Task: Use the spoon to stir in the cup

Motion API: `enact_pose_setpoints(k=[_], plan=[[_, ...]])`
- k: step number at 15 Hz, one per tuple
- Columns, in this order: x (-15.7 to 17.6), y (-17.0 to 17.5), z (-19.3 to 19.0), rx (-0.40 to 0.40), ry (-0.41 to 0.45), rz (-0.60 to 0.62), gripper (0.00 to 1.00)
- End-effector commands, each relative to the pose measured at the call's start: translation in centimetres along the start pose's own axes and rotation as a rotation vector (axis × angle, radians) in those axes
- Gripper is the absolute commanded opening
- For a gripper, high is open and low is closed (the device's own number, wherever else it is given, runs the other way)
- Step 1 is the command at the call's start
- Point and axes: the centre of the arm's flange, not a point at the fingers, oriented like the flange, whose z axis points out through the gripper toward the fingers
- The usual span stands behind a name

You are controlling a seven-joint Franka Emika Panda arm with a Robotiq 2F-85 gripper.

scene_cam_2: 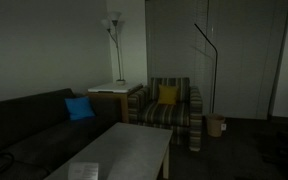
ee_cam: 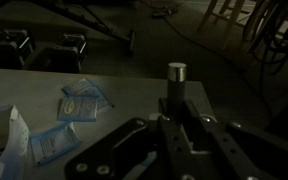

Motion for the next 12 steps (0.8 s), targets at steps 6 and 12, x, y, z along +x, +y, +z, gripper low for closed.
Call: enact_pose_setpoints(k=[6,12], plan=[[6.4,4.8,-1.5,-0.014,0.155,0.043,0.04],[1.1,2.1,-0.8,-0.064,0.202,0.034,0.16]])
